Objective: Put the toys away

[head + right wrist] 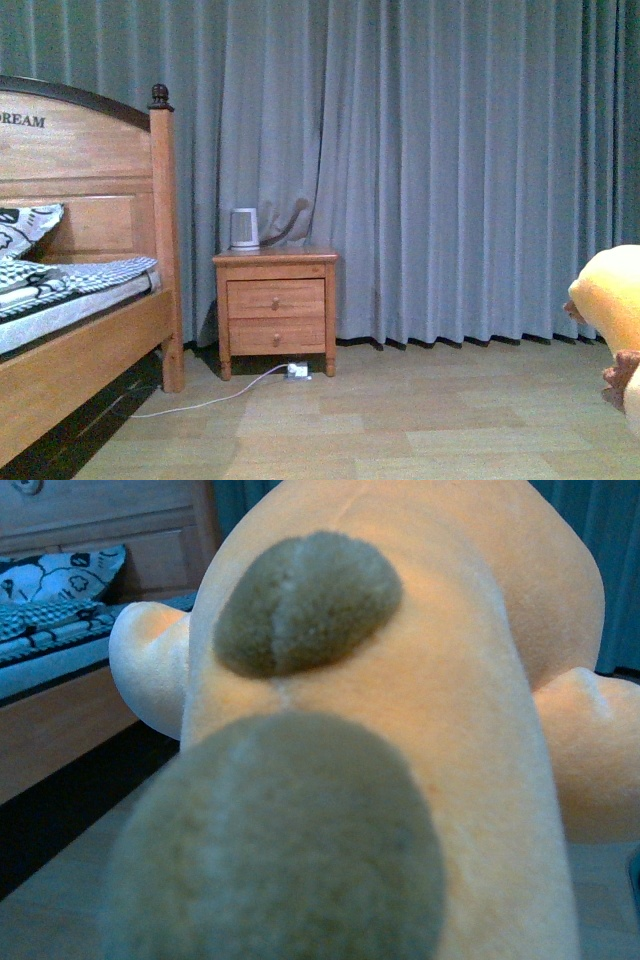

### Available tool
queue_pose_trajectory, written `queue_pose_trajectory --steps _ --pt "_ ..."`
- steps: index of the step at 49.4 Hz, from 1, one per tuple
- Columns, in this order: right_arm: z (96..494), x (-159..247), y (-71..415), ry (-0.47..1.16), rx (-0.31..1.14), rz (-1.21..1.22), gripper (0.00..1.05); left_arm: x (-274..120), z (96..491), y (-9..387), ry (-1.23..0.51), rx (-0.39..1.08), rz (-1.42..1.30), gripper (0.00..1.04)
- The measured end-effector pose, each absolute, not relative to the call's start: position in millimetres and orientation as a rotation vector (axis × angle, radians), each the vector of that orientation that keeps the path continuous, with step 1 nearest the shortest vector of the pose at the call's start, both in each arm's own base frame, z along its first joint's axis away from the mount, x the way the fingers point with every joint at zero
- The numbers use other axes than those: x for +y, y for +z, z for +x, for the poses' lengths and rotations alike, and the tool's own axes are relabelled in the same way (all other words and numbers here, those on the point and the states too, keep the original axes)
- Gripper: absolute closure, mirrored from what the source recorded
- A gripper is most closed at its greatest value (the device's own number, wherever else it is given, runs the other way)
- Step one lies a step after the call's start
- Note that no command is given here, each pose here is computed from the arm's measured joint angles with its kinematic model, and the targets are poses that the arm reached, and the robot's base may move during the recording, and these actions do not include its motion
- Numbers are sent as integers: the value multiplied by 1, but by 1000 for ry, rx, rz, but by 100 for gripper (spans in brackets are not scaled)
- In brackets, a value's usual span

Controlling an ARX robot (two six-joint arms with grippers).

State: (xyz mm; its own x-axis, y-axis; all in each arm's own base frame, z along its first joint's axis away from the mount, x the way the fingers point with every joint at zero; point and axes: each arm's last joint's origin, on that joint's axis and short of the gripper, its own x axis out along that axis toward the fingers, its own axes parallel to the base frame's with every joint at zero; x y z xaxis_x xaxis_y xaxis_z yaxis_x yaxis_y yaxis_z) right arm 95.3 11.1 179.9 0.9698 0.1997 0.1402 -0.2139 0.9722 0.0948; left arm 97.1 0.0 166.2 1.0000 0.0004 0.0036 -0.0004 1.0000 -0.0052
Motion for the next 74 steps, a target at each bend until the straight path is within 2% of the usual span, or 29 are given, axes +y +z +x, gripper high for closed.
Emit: queue_pose_trajectory --steps 74 --pt "95 11 180 210 -130 110 95 0 97 166 0 -4 -5 6"
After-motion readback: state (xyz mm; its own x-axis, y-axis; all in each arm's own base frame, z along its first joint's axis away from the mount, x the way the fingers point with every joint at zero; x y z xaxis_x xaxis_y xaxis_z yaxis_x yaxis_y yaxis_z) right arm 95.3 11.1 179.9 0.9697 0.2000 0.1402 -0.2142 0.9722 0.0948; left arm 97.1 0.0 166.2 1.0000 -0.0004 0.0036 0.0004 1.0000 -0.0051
